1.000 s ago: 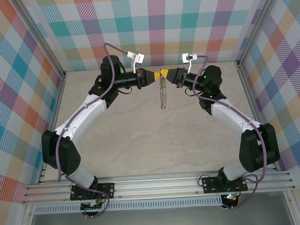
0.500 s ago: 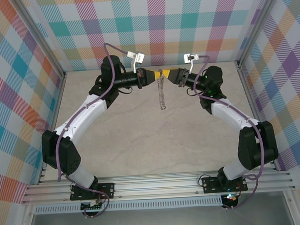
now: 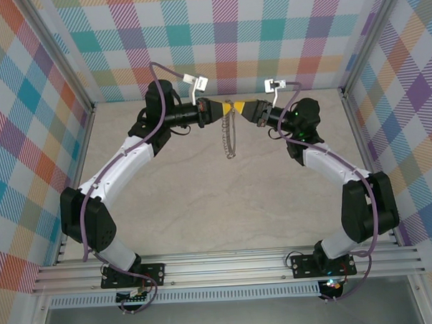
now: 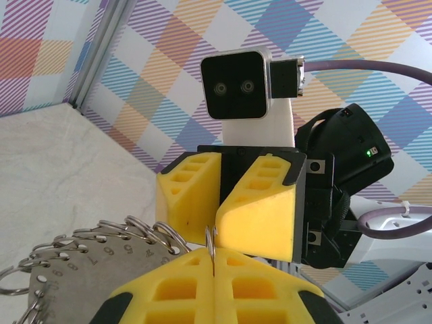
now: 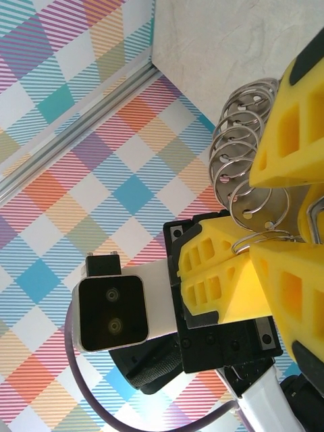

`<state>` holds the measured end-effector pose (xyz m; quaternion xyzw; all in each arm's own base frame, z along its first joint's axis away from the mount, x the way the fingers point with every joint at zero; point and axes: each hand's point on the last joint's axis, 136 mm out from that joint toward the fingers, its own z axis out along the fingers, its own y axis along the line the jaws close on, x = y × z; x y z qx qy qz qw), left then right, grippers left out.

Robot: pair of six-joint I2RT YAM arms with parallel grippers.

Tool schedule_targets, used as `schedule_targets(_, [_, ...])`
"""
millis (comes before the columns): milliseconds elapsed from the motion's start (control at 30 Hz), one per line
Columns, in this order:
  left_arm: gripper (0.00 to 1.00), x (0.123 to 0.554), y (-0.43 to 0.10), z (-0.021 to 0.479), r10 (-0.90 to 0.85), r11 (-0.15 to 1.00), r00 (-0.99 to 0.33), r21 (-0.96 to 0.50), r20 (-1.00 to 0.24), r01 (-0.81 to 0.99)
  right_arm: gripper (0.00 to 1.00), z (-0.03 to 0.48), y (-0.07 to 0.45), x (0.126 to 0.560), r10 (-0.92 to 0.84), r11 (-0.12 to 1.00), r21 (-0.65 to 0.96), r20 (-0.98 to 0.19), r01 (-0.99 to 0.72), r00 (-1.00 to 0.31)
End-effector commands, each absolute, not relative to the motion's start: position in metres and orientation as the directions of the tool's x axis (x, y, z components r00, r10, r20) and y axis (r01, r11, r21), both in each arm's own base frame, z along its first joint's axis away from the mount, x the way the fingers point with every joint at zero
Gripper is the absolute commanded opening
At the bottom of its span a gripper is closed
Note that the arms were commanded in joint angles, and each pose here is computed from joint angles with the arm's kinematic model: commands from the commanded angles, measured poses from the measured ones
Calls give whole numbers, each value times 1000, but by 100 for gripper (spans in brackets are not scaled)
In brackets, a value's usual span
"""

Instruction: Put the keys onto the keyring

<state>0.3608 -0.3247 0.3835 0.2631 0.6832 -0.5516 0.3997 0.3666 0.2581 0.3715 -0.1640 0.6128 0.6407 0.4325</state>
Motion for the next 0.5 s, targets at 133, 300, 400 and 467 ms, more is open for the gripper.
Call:
schedule_targets(133, [0,352,-332,410,-106,204,-473,-484,-875,851,28,373,259,362,348,104,631,-747,-769,-566])
schedule_targets(300, [0,352,-333,409,-102,201,-475,-486,-874,850,30,375,261,362,345,100,628,-749,-772,-565])
schedule_targets(400, [0,352,-333,408,-101,204,-476,-486,-874,850,32,374,263,361,342,99,628,-750,-772,-566])
schedule_targets(467, [0,352,-333,408,-101,205,-477,-488,-873,849,31,374,264,361,341,99,629,-749,-771,-567])
